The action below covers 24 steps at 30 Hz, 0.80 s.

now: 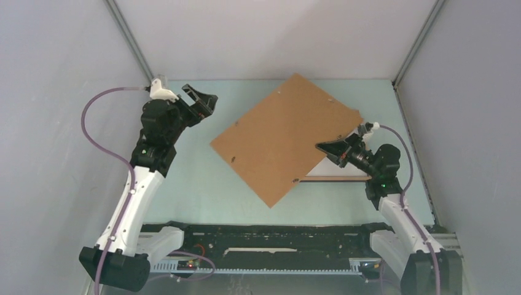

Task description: Put the photo into the frame

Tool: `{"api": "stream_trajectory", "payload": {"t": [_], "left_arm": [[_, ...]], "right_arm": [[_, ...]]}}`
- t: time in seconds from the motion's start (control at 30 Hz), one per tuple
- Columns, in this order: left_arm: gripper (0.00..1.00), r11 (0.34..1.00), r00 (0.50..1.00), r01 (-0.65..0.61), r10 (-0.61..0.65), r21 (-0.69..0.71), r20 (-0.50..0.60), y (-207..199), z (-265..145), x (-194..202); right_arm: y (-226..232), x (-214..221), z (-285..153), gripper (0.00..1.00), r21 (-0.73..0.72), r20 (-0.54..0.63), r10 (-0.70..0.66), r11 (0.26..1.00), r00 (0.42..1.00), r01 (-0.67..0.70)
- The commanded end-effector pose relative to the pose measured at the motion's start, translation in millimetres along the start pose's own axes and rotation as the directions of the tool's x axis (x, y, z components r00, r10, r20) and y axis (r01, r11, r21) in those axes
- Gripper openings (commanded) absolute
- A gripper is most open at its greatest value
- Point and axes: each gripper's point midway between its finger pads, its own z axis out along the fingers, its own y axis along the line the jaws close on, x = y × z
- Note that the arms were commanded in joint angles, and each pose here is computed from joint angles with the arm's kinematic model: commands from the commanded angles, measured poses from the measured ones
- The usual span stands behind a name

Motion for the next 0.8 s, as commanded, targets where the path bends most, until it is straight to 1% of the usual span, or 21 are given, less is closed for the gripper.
{"api": "stream_trajectory", "payload": {"t": [0.0, 0.07, 0.13, 0.27, 0.37, 0.43, 0.53, 0.6, 0.67, 0.77], "left_arm": [[0.99, 0.996, 0.997, -0.074, 0.073, -0.052, -0.005, 23, -4, 14], [0.98, 0.997, 0.997, -0.074, 0.073, -0.026, -0.038, 25, 0, 30], [0.98, 0.997, 0.993, -0.078, 0.078, 0.008, -0.085, 24, 5, 48], [1.0, 0.996, 0.984, -0.083, 0.088, 0.043, -0.152, 22, 12, 76], [1.0, 0.998, 0.981, -0.047, 0.056, 0.052, -0.187, 21, 18, 92], [1.0, 0.996, 0.972, -0.019, 0.038, 0.082, -0.231, 16, 23, 110], [0.98, 0.996, 0.953, 0.018, 0.009, 0.087, -0.302, 15, 31, 134], [0.92, 0.989, 0.945, 0.066, -0.019, 0.133, -0.327, 8, 36, 147], [0.86, 0.987, 0.927, 0.105, -0.052, 0.124, -0.372, 10, 42, 161], [0.83, 0.98, 0.899, 0.165, -0.104, 0.111, -0.425, 11, 49, 176]], "right_arm": [[-28, -36, -14, 0.0, 0.145, 0.254, 0.067, 0.984, 0.965, -0.107], [-33, -49, -19, 0.0, 0.167, 0.338, 0.065, 0.978, 0.939, -0.128], [-40, -57, -24, 0.0, 0.19, 0.397, 0.065, 0.97, 0.916, -0.151], [-59, -74, -36, 0.0, 0.214, 0.528, 0.061, 0.956, 0.847, -0.202], [-74, -83, -44, 0.0, 0.218, 0.598, 0.067, 0.945, 0.799, -0.243], [-84, -90, -50, 0.0, 0.208, 0.647, 0.067, 0.943, 0.759, -0.26], [-91, -98, -51, 0.0, 0.222, 0.666, 0.031, 0.945, 0.745, -0.238], [-95, -101, -49, 0.0, 0.218, 0.666, 0.031, 0.948, 0.746, -0.234], [-102, -102, -47, 0.0, 0.22, 0.665, 0.042, 0.943, 0.746, -0.249], [-104, -106, -46, 0.0, 0.223, 0.672, 0.034, 0.943, 0.74, -0.246]]}}
